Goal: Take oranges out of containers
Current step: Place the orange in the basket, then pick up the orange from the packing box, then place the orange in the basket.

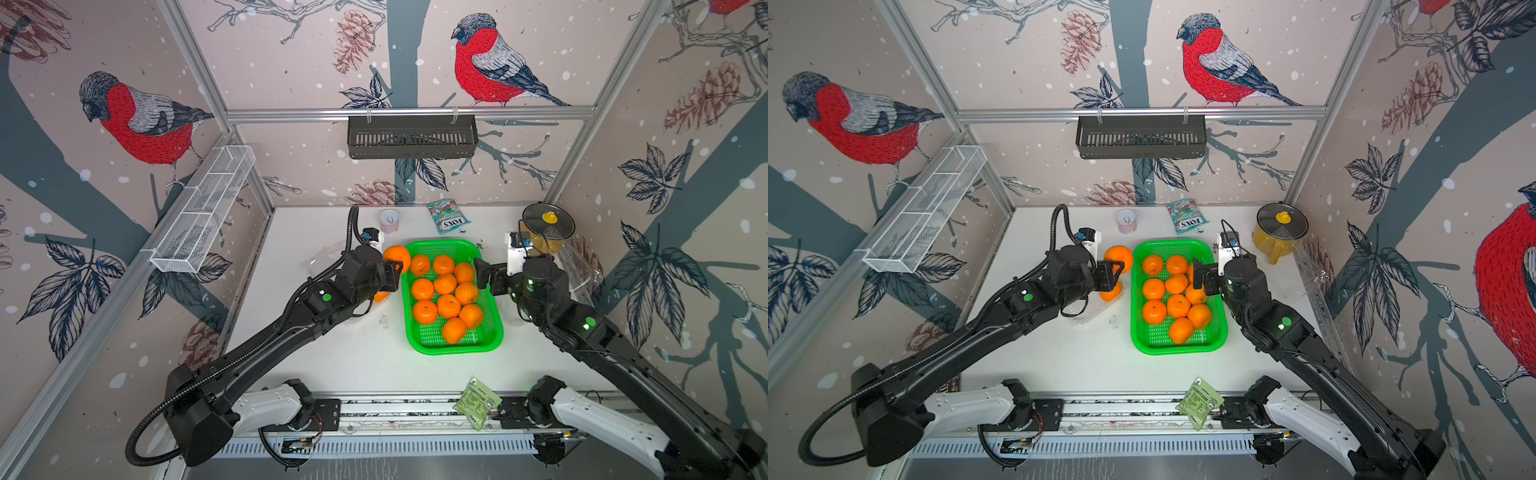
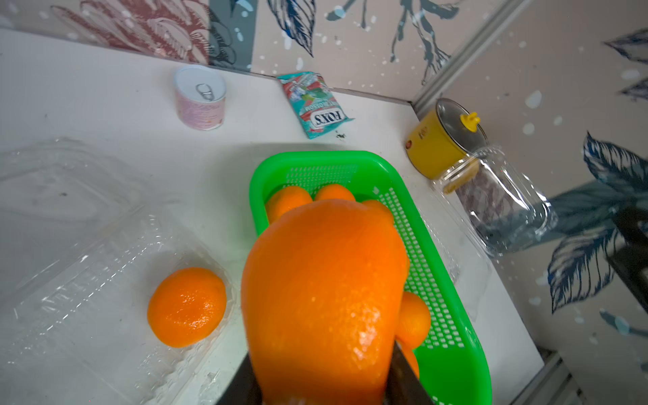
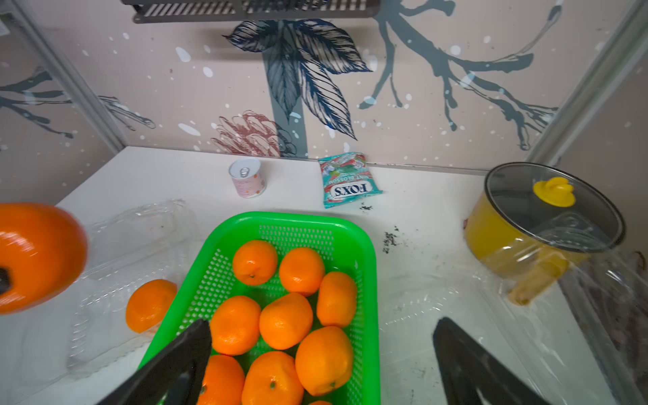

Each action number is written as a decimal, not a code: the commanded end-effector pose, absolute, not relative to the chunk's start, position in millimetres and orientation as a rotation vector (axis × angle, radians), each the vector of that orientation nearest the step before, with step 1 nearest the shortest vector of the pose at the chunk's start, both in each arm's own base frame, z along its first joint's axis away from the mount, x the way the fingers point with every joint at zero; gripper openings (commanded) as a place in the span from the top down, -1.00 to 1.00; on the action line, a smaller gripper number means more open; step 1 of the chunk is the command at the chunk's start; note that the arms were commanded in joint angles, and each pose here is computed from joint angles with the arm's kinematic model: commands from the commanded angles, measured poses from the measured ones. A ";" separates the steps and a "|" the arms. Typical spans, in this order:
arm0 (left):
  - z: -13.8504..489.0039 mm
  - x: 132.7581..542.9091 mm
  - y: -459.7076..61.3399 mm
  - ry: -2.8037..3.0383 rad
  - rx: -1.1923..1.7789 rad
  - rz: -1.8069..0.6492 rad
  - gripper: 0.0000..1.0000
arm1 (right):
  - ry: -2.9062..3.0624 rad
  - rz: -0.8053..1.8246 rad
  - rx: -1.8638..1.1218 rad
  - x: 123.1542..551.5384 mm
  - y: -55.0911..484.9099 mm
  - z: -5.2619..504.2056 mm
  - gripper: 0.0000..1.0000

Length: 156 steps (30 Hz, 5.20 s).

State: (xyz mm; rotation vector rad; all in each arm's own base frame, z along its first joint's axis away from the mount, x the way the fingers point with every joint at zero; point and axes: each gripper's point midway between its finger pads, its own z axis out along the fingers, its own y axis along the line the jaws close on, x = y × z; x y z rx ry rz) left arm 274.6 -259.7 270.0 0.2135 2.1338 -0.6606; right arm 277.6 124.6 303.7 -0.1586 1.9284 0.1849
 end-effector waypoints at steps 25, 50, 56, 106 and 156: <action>110.7 162.5 -350.2 2.523 1.324 -0.284 0.69 | 2.051 0.238 -0.105 276.1 103.4 275.1 -0.99; 156.7 204.4 -336.0 2.450 1.118 -0.163 -0.67 | 2.068 0.230 -0.137 272.0 103.5 270.5 -0.99; 212.8 280.4 -258.6 2.400 0.485 -0.198 -0.57 | 2.068 0.249 -0.154 271.9 107.6 269.0 -0.99; 61.8 348.6 -199.6 2.807 0.219 -0.293 -0.57 | 2.085 0.258 -0.198 271.1 112.4 247.6 -0.98; 263.8 264.6 -299.2 2.227 0.553 -0.679 0.09 | 1.987 0.172 -0.021 273.5 83.5 287.1 -0.98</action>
